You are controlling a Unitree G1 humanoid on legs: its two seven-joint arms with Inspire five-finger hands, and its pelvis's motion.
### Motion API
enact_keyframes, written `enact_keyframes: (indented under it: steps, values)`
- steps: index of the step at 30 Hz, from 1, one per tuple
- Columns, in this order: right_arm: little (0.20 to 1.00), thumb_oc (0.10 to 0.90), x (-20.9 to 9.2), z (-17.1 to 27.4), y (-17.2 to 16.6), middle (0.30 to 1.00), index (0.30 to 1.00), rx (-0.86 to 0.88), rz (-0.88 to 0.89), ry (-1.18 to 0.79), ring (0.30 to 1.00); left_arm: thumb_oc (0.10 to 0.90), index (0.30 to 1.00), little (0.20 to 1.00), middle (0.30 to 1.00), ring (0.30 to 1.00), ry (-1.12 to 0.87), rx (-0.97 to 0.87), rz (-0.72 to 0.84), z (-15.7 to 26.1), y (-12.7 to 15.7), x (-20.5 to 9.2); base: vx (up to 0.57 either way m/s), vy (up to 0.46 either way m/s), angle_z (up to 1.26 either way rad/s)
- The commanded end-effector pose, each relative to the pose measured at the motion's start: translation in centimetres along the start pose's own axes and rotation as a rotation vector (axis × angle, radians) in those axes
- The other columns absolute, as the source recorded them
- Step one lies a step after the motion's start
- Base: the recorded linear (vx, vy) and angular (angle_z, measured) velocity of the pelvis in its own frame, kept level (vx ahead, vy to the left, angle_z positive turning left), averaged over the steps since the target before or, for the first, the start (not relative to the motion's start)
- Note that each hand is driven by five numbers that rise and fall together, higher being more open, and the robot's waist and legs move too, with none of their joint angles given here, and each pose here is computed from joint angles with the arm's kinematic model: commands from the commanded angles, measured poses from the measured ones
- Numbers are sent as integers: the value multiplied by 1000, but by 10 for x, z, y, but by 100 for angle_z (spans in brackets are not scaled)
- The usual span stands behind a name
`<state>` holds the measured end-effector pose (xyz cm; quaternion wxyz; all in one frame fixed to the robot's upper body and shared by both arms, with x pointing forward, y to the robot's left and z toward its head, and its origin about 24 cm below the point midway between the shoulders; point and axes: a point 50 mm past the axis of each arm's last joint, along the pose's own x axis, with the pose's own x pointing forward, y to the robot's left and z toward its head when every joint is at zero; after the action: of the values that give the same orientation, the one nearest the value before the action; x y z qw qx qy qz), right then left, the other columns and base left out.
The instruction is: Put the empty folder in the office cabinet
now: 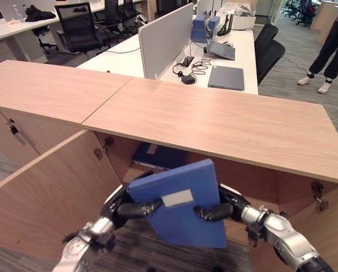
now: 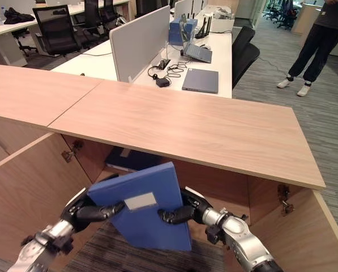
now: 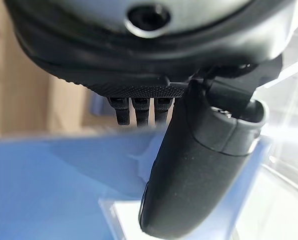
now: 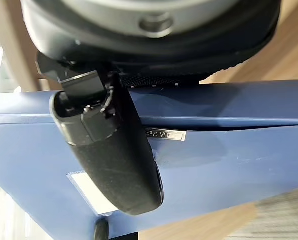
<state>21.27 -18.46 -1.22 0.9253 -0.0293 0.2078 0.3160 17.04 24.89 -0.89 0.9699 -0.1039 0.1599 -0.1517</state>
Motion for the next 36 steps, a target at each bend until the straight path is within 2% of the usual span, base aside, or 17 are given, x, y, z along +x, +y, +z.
enact_keyframes:
  steps: [1,3,4,6,7,8,10,15,16,17,22,23,26,30,31,36]
  values:
    - [300,400,5,61,-14,300,300,-98,-20,-297,300,800,900,900,900,900,-142,97,-76,33,3,14,0,0,0]
    - [300,400,5,40,-16,300,300,-40,-49,-237,300,800,900,900,900,900,-46,68,-19,8,12,6,-4,11,7]
    - [300,400,6,21,-16,300,300,12,-74,-178,300,800,900,900,900,900,75,66,40,-18,20,-2,-10,7,6]
    - [300,400,6,9,-17,300,300,56,-94,-147,300,800,900,900,900,900,147,80,73,-34,25,-6,-8,8,5]
    - [300,400,9,-16,-15,300,300,195,-159,-102,300,800,900,900,900,900,288,88,140,-65,28,-16,-11,12,9]
    - [300,400,9,-16,-15,300,300,195,-159,-103,300,800,900,900,900,900,288,89,139,-65,28,-15,-15,12,9]
    - [300,400,14,-34,-11,300,300,384,-225,-105,300,800,900,900,900,900,365,74,214,-86,29,-18,-16,9,5]
    - [300,400,29,-57,-8,300,300,918,-473,-256,300,800,900,900,900,900,493,9,328,-124,19,-15,-16,5,14]
    - [300,400,29,-57,-8,300,300,919,-473,-258,300,800,900,900,900,900,492,10,328,-124,19,-15,-9,-8,7]
    - [300,400,32,-61,-11,300,300,1067,-546,-316,300,800,900,900,900,900,512,13,337,-129,14,-13,-2,-13,3]
    - [300,400,38,-49,-29,300,300,1235,-664,-449,300,800,900,900,900,900,551,26,341,-136,9,-11,-1,-4,1]
    - [300,400,38,-39,-42,300,300,1296,-723,-530,300,800,900,900,900,900,563,30,340,-139,7,-13,0,0,0]
    - [300,400,39,-27,-57,300,300,1336,-771,-605,300,800,900,900,900,900,576,24,340,-141,6,-11,0,0,0]
    - [300,400,27,14,-102,300,300,1405,-882,-827,300,800,900,900,900,900,597,69,299,-141,3,-7,-18,-7,4]
    - [300,400,27,15,-104,300,300,1405,-884,-831,300,800,900,900,900,900,594,71,296,-140,2,-6,-48,-3,7]
    - [300,400,1,79,-156,300,300,1449,-942,-1090,300,800,900,900,900,900,600,224,159,-131,-2,5,-67,-6,1]
